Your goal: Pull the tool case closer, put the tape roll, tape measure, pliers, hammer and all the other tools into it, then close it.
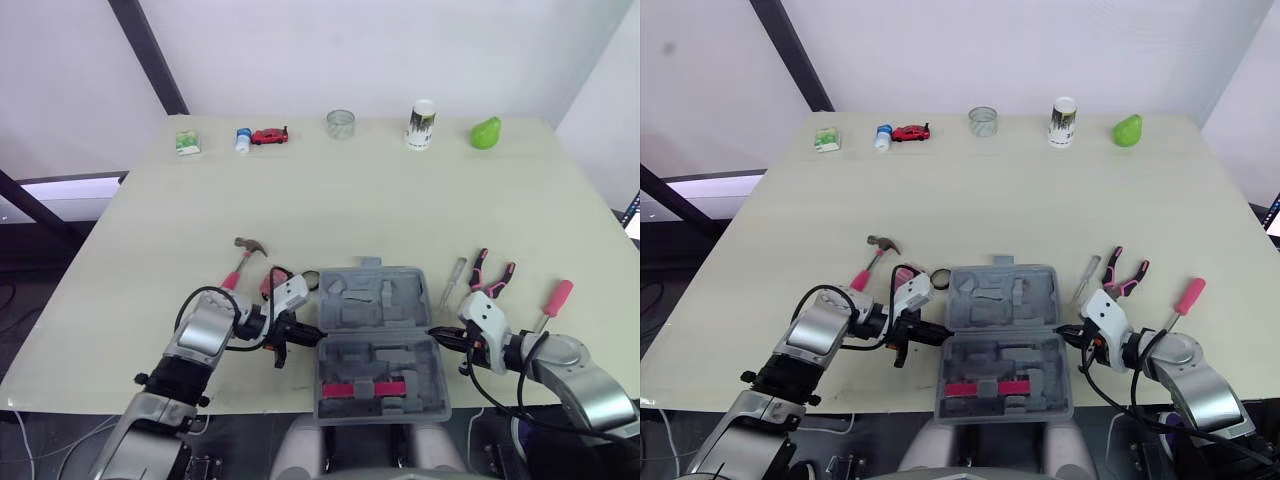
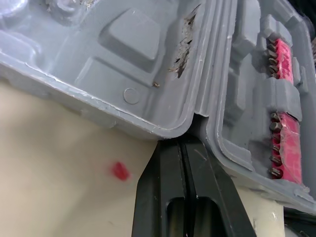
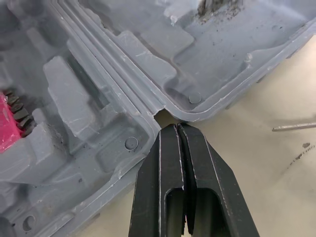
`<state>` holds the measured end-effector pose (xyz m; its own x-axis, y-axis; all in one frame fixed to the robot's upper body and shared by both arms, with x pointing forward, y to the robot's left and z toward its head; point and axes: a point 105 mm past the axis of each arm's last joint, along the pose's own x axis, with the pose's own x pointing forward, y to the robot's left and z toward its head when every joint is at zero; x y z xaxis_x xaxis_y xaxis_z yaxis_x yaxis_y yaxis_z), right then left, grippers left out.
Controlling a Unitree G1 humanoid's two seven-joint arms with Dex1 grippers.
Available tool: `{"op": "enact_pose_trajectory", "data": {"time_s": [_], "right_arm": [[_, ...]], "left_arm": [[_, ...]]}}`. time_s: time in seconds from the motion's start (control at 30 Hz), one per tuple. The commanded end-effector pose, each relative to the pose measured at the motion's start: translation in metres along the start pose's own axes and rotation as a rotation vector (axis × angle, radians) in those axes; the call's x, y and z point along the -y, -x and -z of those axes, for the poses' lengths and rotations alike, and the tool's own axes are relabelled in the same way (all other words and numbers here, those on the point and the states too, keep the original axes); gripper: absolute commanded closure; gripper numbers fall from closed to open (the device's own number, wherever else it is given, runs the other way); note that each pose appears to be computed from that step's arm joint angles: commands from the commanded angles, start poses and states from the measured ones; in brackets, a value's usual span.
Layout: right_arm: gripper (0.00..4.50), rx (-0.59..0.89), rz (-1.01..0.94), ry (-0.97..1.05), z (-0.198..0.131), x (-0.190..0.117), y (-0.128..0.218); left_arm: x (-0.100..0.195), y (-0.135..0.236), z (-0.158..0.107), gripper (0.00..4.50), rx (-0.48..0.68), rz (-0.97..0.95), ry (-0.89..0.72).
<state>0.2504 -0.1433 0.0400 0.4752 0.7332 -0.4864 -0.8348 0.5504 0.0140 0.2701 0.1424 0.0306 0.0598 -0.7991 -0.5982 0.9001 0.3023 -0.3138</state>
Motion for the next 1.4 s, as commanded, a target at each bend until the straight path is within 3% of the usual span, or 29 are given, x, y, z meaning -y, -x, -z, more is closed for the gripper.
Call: {"op": "enact_pose_trajectory", "data": {"time_s": [0.03,0.33,0.87,1.03,1.4], "right_arm": [[4.45,0.057,-0.042,0.039,-0.016,-0.007,-0.002],[4.45,0.058,-0.045,0.049,-0.018,-0.005,-0.007],[4.45,0.074,-0.042,0.05,-0.02,-0.009,-0.015],[4.45,0.058,-0.066,0.036,-0.015,-0.017,-0.007],[4.45,0.041,-0.126,-0.008,-0.011,-0.036,-0.001]], "left_arm": [[0.005,0.0,-0.006,4.5,0.041,-0.003,-0.004],[-0.006,0.004,-0.016,4.5,0.107,-0.084,0.016],[0.006,0.014,0.002,4.5,0.032,-0.034,-0.012],[0.025,0.002,0.007,4.5,0.03,0.018,-0.021],[0.033,0.006,0.019,4.5,-0.01,-0.016,-0.056]]}}
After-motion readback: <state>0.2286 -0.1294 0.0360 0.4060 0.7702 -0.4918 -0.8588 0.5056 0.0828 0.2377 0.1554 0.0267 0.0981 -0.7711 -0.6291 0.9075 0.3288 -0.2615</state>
